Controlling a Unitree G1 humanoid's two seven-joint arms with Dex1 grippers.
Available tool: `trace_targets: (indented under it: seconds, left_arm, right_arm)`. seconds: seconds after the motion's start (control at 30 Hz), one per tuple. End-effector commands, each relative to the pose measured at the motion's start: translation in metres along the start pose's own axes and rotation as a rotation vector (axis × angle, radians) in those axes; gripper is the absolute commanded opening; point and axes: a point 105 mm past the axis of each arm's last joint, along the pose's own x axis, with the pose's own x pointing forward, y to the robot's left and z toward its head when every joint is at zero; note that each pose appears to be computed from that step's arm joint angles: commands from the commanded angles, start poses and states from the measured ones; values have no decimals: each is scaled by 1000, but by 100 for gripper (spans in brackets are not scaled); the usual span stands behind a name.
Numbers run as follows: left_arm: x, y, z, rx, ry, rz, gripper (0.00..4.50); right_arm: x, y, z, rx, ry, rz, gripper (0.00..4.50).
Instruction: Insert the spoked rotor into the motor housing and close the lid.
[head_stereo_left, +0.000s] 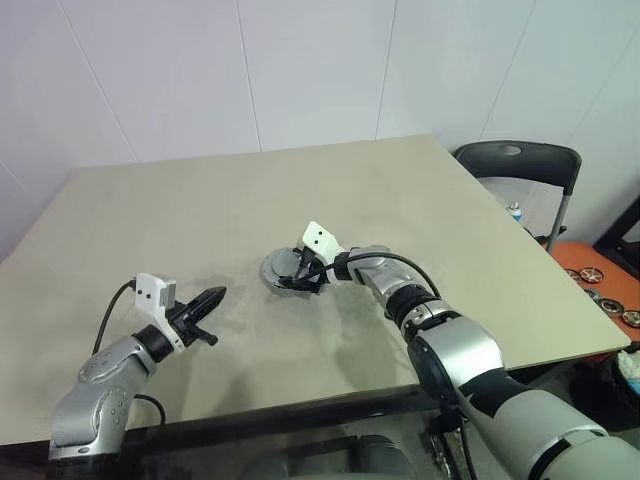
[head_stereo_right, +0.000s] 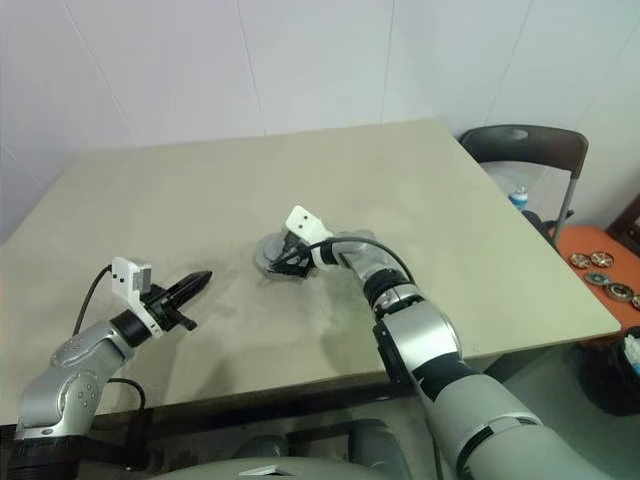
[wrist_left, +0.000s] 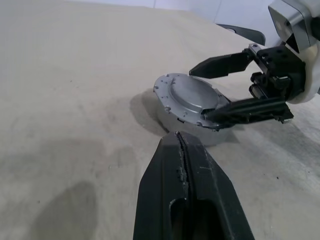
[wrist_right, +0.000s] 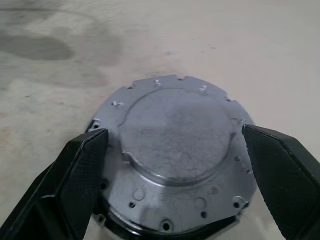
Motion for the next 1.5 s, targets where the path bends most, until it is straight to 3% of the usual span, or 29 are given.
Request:
trace_targets:
  seconds: [0.03,0.4,0.5,0.57,0.6,0.93,1.2,1.5]
  left_arm:
    - [-2,2,12,43,-38,5,0]
    - [0,1,12,41,-43,6,0]
    - [0,2,11,41,-41,10,0]
    - [-1,1,11,41,-42,11,0]
    - [-1,1,11,41,-42,11,0]
    - [2,5,11,43,-46,23,0]
    - [5,9,14,50,-52,29,0]
    - [8,16,17,64,-57,36,0]
  right_arm:
    - [-1,-5,-4,22,16,-44,448]
    - [0,2,-19,77,48,-24,448]
    - [0,11,-23,70,64,44,396]
    - [1,12,-26,62,84,42,335]
    - [2,12,-26,61,90,37,332]
    - [-2,6,-28,94,85,-1,332]
    - [-17,22,-36,155,146,239,332]
    - [-21,20,-34,113,161,266,332]
